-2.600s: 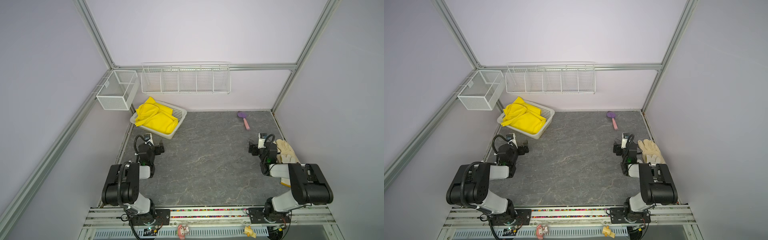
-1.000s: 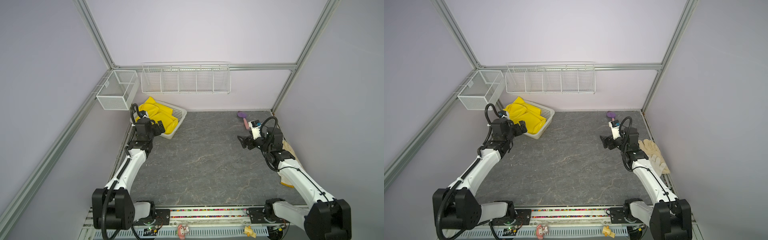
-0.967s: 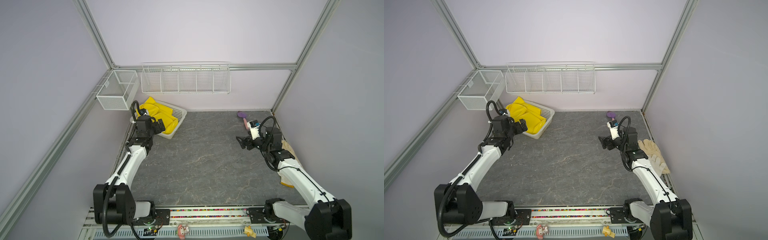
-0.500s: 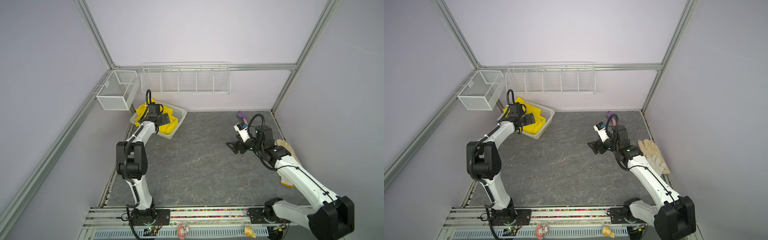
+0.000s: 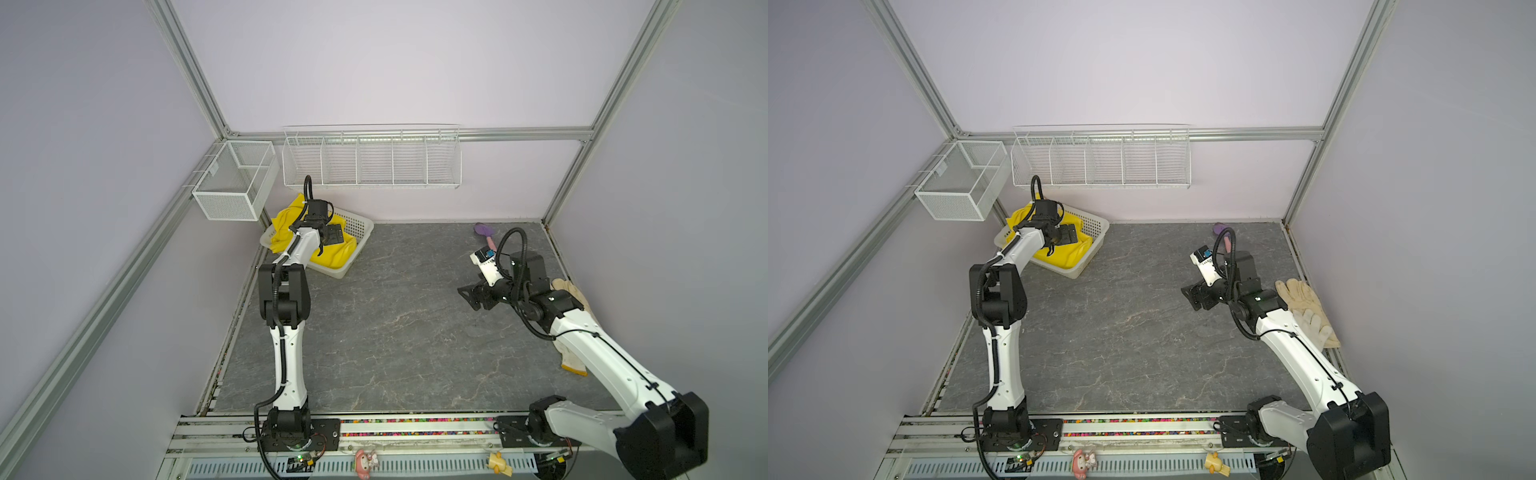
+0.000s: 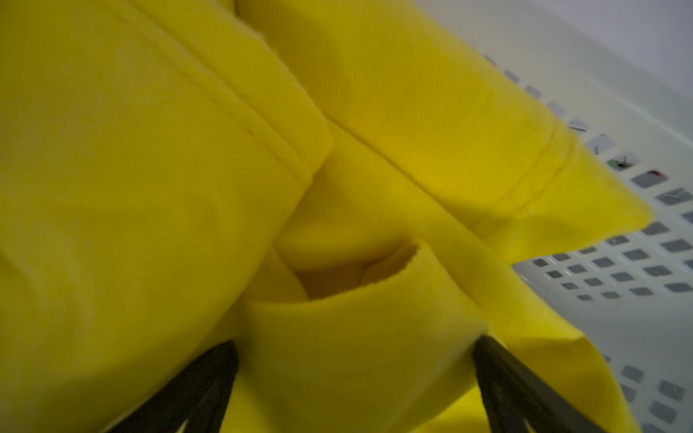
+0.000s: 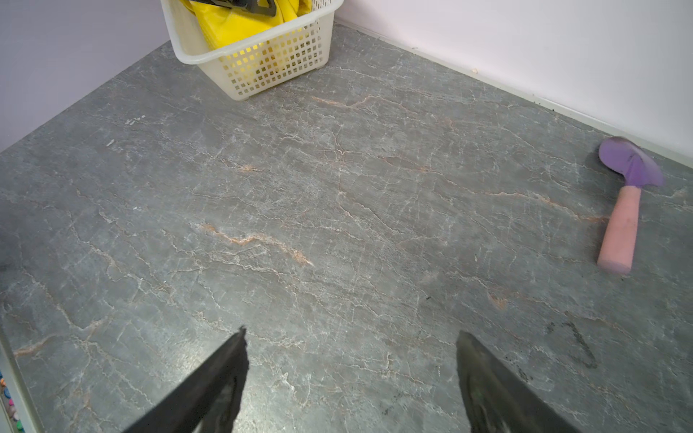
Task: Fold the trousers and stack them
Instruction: 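Grasp the yellow trousers inside the basket with the left gripper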
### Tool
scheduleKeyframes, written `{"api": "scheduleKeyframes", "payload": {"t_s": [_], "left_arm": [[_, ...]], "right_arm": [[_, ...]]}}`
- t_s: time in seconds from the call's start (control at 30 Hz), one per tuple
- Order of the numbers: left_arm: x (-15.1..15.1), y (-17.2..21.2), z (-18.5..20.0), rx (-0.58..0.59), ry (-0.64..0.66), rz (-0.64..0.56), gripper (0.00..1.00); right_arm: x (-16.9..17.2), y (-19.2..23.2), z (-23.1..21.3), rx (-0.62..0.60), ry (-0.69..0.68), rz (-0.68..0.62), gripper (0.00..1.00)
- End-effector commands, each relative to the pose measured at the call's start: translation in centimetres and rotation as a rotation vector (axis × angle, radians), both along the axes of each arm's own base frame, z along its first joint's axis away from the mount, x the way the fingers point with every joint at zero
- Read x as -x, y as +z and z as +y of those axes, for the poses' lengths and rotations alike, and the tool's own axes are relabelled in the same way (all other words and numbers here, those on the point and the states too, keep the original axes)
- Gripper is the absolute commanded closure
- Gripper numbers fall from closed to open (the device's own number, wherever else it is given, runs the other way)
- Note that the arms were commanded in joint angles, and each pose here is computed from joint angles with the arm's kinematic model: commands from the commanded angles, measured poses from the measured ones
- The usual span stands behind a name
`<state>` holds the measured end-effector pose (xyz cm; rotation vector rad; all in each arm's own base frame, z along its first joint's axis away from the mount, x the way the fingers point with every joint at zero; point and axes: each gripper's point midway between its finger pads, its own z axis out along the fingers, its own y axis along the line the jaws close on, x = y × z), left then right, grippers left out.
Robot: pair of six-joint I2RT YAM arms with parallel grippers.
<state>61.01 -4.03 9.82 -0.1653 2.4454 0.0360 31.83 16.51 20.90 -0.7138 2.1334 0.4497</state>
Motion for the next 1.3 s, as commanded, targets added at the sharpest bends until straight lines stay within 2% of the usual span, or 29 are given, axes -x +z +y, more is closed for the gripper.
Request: {"api": "scheduleKeyframes", "payload": {"t_s": [0.0,0.27,0.4,0.5,0.67,0.87,1.0,1.27], "left_arm": [[1.7,-3.5,-0.2,-0.041,-0.05,0.167,0.01],[3.8,-8.6,0.3,-0.097,-0.09,0.345,0.01],[4.4,-10.4,0.7,-0.138,-0.115,0.396,0.0],[4.5,-10.6,1.1,-0.165,-0.12,0.407,0.1],[4.6,-11.0,0.7,-0.151,-0.144,0.421,0.37],[4.6,-9.3,0.8,-0.144,-0.119,0.415,1.0],[4.3,-5.9,0.9,-0.139,-0.099,0.368,1.0],[4.0,2.7,0.5,-0.064,-0.028,0.164,1.0]], "right_arm": [[-0.5,0.0,-0.3,0.025,0.005,0.002,0.12],[-0.8,-0.4,-0.3,0.024,0.0,0.037,0.12],[-0.6,-0.8,-0.7,0.032,-0.01,0.054,0.12],[-0.6,-1.2,-0.8,0.028,-0.023,0.071,0.12],[-0.9,-1.6,-0.9,0.019,-0.041,0.093,0.12],[-1.3,-1.8,-1.1,0.019,-0.056,0.104,0.12],[-1.7,-1.7,-1.4,0.0,-0.074,0.098,0.12],[-1.8,-1.2,-1.6,-0.015,-0.089,0.077,0.12]]}}
